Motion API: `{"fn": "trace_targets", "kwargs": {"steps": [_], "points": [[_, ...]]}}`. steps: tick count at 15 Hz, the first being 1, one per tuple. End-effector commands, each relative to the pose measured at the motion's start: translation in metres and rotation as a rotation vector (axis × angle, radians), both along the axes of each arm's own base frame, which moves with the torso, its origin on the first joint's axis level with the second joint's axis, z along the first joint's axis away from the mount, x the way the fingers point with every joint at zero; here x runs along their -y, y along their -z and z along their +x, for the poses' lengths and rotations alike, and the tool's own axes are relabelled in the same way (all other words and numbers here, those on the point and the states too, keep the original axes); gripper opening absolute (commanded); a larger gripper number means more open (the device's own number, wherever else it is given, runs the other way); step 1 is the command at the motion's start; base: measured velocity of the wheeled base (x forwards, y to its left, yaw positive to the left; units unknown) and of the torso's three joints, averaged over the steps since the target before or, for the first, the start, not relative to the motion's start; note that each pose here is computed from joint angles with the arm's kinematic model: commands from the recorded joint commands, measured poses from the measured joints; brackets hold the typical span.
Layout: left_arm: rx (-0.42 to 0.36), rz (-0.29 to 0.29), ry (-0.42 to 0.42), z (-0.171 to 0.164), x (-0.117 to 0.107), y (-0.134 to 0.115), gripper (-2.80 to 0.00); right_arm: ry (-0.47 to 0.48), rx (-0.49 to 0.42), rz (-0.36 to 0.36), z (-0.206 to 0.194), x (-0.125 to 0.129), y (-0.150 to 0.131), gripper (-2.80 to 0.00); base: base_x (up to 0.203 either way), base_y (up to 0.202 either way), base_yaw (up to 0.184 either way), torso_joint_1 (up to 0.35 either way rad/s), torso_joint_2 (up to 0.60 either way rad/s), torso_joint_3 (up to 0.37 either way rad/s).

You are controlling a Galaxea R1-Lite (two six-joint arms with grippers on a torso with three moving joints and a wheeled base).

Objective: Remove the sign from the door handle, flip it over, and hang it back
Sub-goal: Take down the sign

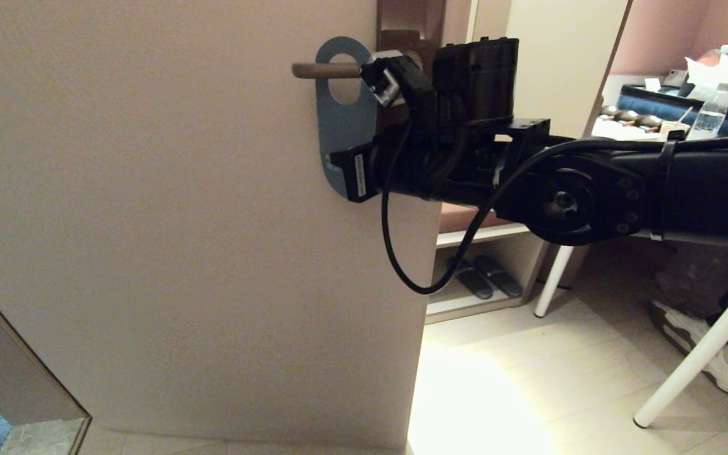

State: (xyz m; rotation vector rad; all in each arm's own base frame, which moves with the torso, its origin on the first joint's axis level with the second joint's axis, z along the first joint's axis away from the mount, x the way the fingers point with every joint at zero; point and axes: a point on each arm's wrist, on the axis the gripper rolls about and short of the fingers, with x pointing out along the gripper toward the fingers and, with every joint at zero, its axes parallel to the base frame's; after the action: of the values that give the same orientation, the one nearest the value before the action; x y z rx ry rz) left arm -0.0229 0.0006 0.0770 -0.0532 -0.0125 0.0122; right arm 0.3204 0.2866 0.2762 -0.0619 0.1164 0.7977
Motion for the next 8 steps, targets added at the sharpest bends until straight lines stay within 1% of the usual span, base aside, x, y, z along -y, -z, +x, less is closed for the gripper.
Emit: {"fn": "trace_targets", "kwargs": {"steps": [1,4,8], "points": [[-0.001,-0.001,-0.001,0.000,0.000,0.000,-2.80,0.013,-0.001,-0.005,0.001,-0.004,0.004,-2.80,0.000,0.000,0.000,0.000,0.00,0.000],[-0.001,-0.001,-0.001,0.000,0.000,0.000,-2.80,0.030,0.024,0.011,-0.001,-0.009,0.003,-2.80,0.000,0.000,0.000,0.000,0.00,0.000],[-0.001,-0.001,-0.001,0.000,0.000,0.000,-2.80,0.027,0.037,0.020,-0.009,-0.019,0.002,-2.80,0.000,0.000,0.000,0.000,0.00,0.000]]}}
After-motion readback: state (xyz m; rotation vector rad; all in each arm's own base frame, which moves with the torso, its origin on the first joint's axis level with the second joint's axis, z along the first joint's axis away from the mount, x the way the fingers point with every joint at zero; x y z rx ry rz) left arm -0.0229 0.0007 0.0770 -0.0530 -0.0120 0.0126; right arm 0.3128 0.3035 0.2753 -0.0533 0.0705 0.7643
